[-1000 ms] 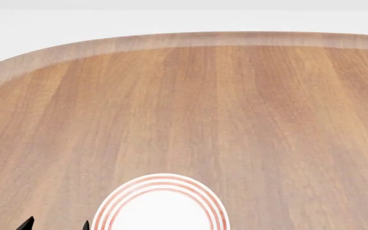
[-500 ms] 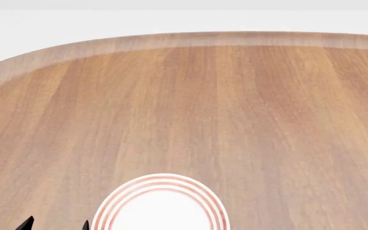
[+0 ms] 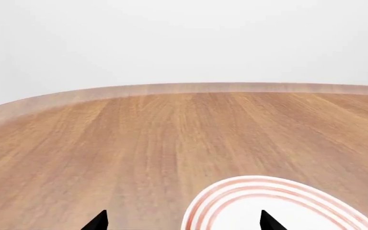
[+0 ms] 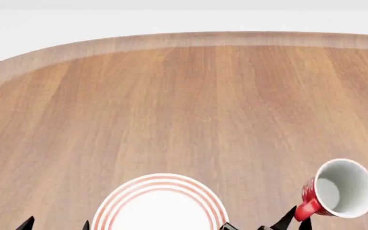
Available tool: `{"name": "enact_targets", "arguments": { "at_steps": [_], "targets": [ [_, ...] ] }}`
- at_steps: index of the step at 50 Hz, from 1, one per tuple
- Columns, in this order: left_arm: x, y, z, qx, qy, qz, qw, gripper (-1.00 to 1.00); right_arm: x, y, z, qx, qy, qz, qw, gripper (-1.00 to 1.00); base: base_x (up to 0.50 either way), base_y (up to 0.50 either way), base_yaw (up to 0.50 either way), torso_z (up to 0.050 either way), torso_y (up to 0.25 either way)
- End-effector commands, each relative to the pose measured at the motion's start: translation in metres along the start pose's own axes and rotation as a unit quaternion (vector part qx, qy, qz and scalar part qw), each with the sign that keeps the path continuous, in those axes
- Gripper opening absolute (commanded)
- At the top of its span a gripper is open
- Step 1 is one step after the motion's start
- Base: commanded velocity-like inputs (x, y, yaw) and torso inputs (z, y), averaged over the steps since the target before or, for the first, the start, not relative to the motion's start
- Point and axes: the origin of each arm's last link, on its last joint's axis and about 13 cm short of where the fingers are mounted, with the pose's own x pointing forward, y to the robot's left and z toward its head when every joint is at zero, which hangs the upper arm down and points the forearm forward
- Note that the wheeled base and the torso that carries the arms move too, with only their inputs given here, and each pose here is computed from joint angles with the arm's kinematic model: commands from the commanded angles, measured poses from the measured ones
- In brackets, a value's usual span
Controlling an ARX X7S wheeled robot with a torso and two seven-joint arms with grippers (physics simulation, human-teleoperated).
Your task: Put the red mug on the left plate.
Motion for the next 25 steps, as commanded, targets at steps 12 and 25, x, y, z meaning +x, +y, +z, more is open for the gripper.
{"name": "enact_targets", "arguments": {
  "at_steps": [12,25],
  "targets": [
    [-0.001,0.0,0.001,0.0,-0.002,0.0,1.0,1.0,-0.022,0.013,-0.022,-0.07,0.025,0.219,0.973,-1.0,0.0,0.0,0.0,0.0,0.0],
    [-0.002,0.0,0.002,-0.001,-0.003,0.0,1.0,1.0,-0.026,0.014,-0.037,-0.096,0.052,0.291,0.95,-1.0,0.0,0.0,0.0,0.0,0.001]
  ]
}}
